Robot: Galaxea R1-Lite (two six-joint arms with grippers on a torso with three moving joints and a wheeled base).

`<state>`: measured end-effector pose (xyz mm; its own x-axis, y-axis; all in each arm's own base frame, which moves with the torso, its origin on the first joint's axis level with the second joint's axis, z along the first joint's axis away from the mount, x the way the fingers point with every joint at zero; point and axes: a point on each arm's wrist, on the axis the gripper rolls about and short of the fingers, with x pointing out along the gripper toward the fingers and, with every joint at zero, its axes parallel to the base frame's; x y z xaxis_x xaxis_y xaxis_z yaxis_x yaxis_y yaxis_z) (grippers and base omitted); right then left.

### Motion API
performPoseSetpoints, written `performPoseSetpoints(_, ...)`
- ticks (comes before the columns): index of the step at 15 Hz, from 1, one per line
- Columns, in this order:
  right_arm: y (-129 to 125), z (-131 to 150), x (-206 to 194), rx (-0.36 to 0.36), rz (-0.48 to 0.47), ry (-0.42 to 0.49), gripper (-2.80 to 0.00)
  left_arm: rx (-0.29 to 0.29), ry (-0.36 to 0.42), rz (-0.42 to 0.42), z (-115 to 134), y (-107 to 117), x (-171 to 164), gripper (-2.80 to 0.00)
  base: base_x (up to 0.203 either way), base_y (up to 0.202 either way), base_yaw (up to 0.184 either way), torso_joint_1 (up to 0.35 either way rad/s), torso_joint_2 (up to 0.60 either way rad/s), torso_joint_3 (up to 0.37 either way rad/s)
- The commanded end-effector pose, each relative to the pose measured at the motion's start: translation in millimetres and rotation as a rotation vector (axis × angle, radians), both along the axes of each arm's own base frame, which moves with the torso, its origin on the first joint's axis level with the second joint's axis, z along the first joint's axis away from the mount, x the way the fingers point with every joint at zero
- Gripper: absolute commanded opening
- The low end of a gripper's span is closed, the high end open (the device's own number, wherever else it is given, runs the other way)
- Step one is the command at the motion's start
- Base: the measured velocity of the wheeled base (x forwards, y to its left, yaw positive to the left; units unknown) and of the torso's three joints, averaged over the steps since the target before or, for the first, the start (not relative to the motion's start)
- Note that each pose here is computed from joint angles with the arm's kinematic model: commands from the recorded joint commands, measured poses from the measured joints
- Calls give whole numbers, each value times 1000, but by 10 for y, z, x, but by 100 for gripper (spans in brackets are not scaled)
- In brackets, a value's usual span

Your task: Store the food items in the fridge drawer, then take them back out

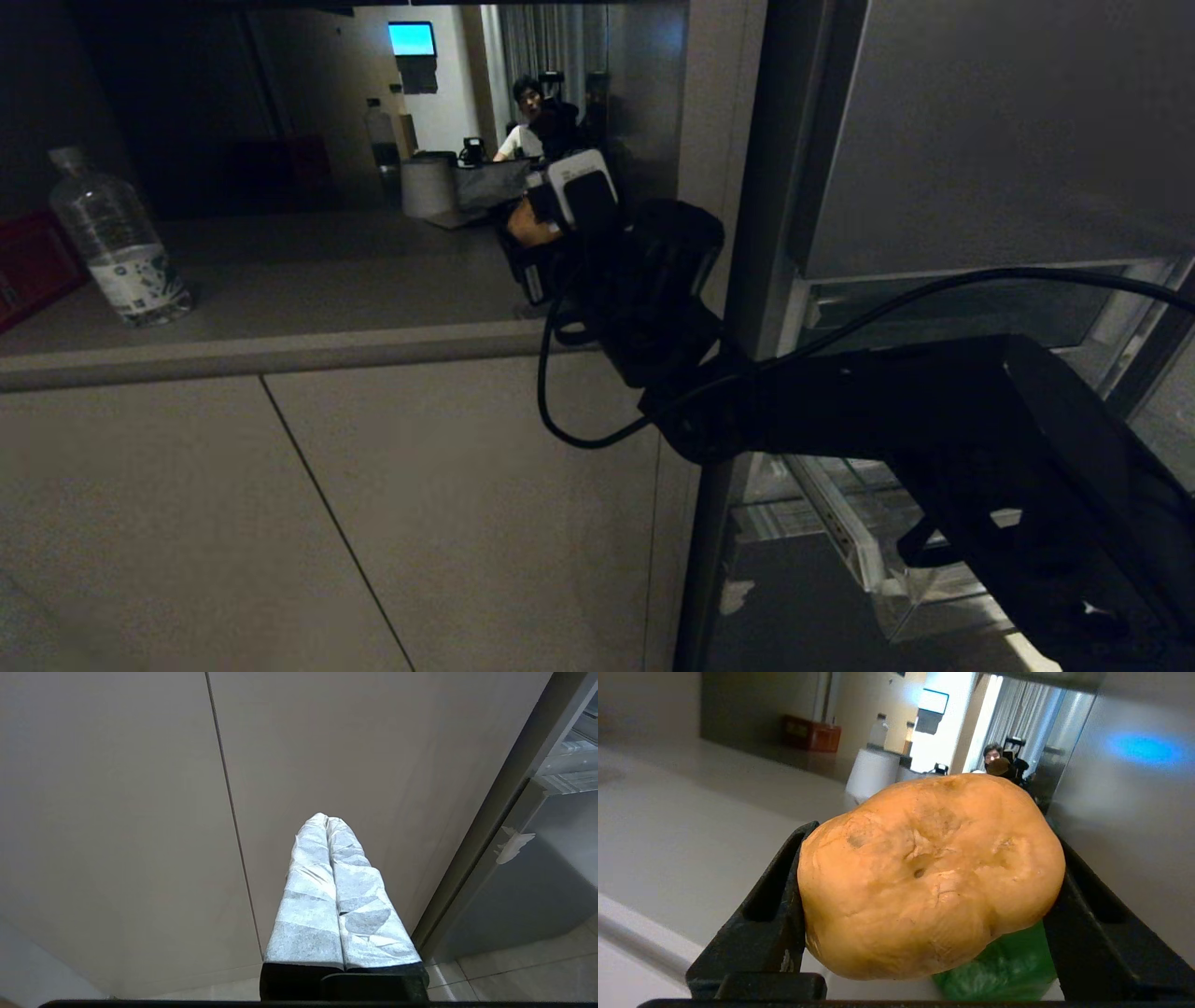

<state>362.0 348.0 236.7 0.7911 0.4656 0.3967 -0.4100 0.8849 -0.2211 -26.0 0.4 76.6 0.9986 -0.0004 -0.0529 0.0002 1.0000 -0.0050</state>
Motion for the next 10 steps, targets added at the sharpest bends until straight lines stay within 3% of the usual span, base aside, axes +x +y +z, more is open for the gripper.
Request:
performPoseSetpoints(1, -18, 62, -23, 10, -1, -13, -280, -1, 1, 0, 0, 0, 0, -280, 0, 0, 0, 0, 0, 0)
performPoseSetpoints(10, -35, 79, -19, 12, -3, -10, -280, -1, 1, 0, 0, 0, 0, -280, 0, 0, 0, 0, 0, 0)
